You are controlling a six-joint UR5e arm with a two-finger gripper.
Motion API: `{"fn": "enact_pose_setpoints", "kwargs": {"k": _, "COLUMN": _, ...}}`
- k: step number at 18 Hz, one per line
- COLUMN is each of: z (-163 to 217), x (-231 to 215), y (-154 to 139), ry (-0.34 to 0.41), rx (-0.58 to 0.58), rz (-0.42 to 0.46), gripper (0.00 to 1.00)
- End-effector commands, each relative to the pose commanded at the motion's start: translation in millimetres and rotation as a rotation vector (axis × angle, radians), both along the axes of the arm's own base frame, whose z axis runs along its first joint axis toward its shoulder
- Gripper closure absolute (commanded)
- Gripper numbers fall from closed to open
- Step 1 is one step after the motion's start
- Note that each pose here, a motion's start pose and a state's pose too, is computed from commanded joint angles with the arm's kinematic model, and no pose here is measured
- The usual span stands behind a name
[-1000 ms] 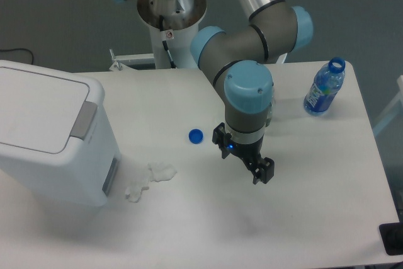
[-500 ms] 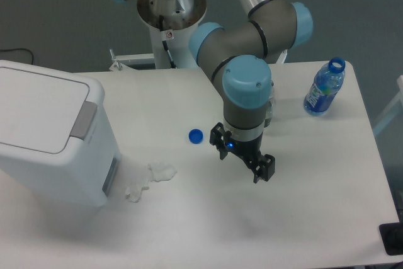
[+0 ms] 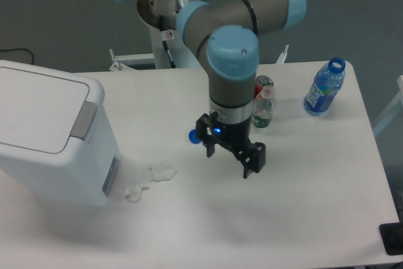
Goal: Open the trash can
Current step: 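Move the gripper over the trash can and lower it onto the lid edge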
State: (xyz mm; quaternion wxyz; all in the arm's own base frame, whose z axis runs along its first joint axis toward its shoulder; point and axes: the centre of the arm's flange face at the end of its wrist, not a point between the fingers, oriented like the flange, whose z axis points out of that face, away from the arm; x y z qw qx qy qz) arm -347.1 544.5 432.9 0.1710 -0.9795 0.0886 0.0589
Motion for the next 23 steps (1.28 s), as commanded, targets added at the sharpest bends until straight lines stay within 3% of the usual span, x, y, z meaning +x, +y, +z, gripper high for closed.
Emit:
{"fn": "enact_pose_setpoints", "kwargs": {"k": 2, "z": 23, "x": 19, "y": -1, "ry": -0.059, "rx": 0.08, "rz": 0.039, "gripper": 0.63}}
{"fn": "enact_pose_setpoints", "kwargs": {"k": 3, "z": 33, "x": 29, "y": -1, "ry": -0.085, "rx": 0.111, "rz": 0.056, "gripper": 0.75}}
{"fn": "enact_pose_setpoints", "kwargs": {"k": 5, "z": 45, "x": 46, "y": 3, "ry": -0.118, "rx": 0.15, "rz": 0.048, "gripper": 0.88}}
{"fn": "enact_pose_setpoints", "kwargs": {"k": 9, "z": 57, "x": 67, "y": 9, "ry": -0.174, "rx": 0.188, "rz": 0.085, "gripper": 0.91}}
{"fn": "enact_pose_setpoints", "kwargs": {"k": 12, "z": 68, "x": 75, "y": 7, "ry": -0.226, "rx": 0.225, "rz": 0.12, "gripper": 1.0}}
{"fn": "enact_pose_setpoints", "kwargs": {"k": 15, "z": 82, "x": 90, "y": 7, "ry": -0.265, "rx": 0.251, "rz": 0.162, "gripper": 1.0}}
{"fn": "enact_pose_setpoints", "kwargs": {"k": 19, "z": 99, "x": 105, "y": 0, "ry": -0.298, "rx": 0.291, "rz": 0.148, "gripper": 1.0}}
{"fn": "enact_pose_setpoints", "kwargs": {"k": 23, "z": 87, "x": 139, "y": -8, "ry": -0.326, "rx": 0.265, "rz": 0.13, "gripper": 1.0}}
